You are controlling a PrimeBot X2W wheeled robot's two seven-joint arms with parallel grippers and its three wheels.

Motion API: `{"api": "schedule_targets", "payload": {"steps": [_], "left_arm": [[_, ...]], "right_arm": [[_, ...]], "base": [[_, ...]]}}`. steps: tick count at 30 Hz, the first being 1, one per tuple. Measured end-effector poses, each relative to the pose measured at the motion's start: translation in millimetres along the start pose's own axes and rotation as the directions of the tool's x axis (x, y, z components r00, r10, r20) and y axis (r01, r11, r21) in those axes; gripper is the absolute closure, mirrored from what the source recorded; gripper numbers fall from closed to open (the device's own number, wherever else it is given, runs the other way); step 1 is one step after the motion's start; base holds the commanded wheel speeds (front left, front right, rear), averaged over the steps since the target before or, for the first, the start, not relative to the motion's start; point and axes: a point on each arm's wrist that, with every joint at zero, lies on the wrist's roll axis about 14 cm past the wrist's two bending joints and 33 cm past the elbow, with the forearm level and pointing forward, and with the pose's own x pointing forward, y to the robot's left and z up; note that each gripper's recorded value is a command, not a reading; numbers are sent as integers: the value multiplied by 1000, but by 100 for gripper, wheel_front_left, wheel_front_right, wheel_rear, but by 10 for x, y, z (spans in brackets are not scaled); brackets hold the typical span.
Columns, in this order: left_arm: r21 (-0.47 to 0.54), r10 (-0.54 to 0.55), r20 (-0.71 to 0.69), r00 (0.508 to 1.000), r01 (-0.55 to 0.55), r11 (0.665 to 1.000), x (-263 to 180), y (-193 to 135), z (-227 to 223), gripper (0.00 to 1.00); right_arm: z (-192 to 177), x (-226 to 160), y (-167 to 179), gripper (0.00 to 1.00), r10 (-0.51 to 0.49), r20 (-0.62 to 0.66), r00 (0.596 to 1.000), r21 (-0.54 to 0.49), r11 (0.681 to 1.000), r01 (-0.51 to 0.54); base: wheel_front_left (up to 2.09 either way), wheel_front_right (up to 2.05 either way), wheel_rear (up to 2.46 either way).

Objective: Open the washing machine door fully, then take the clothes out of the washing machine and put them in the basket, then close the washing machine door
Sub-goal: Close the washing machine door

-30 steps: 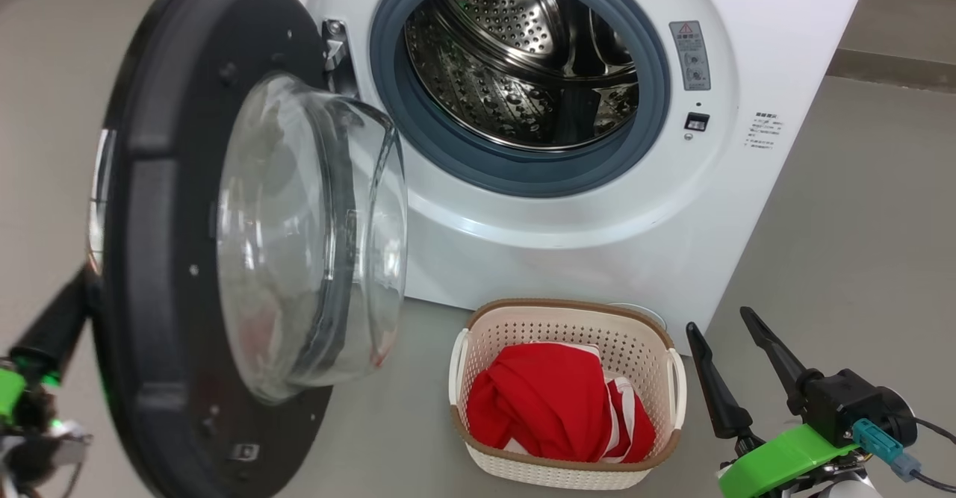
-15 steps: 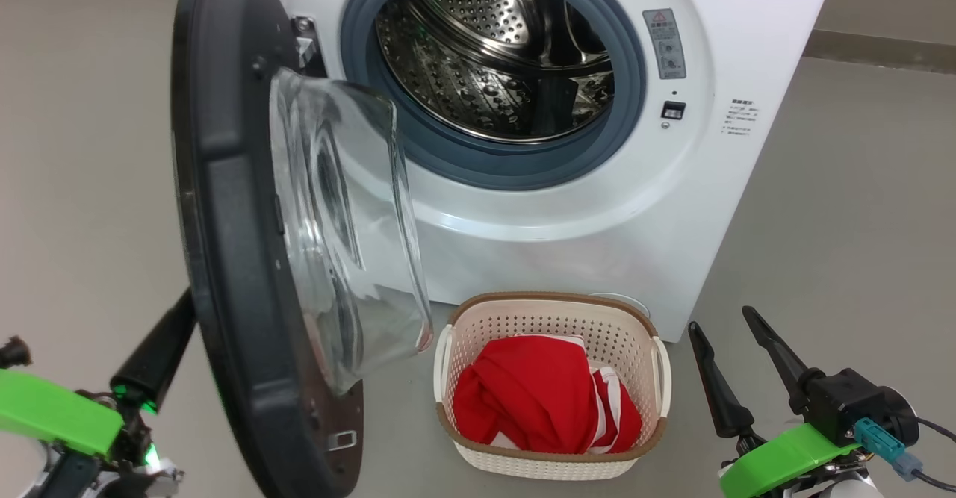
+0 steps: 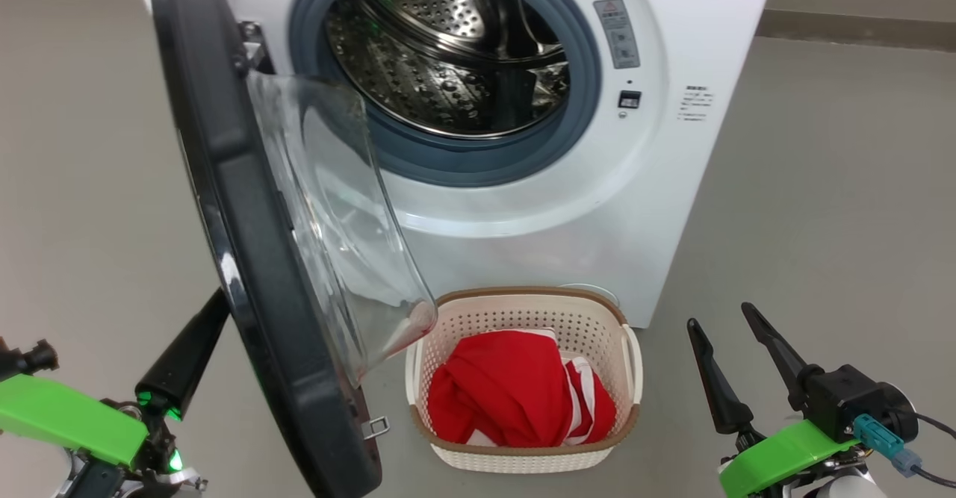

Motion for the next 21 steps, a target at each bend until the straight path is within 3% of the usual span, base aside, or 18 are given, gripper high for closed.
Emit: {"api": "schedule_targets", "payload": {"steps": [13, 14, 15, 18, 21], "left_arm": [[-24, -53, -55, 997, 52, 998, 177, -61, -192, 100], [-9, -46, -45, 998, 46, 999, 173, -35, -181, 96], [25, -24, -9, 1000, 24, 999, 170, 41, -136, 0], [130, 9, 40, 999, -14, 991, 136, 163, -52, 0], [264, 25, 85, 996, -47, 963, 72, 265, 11, 0]], "right_arm": [[25, -108, -192, 0, -59, 6, 998, -5, 998, 59], [26, -112, -196, 0, -60, 6, 998, -5, 998, 60], [29, -120, -201, 0, -62, 7, 998, -6, 998, 62], [39, -129, -197, 0, -62, 10, 998, -6, 998, 62], [51, -134, -190, 0, -61, 13, 998, -8, 998, 61]], "base": [[0, 0, 0], [0, 0, 0], [0, 0, 0], [0, 0, 0], [0, 0, 0]]}}
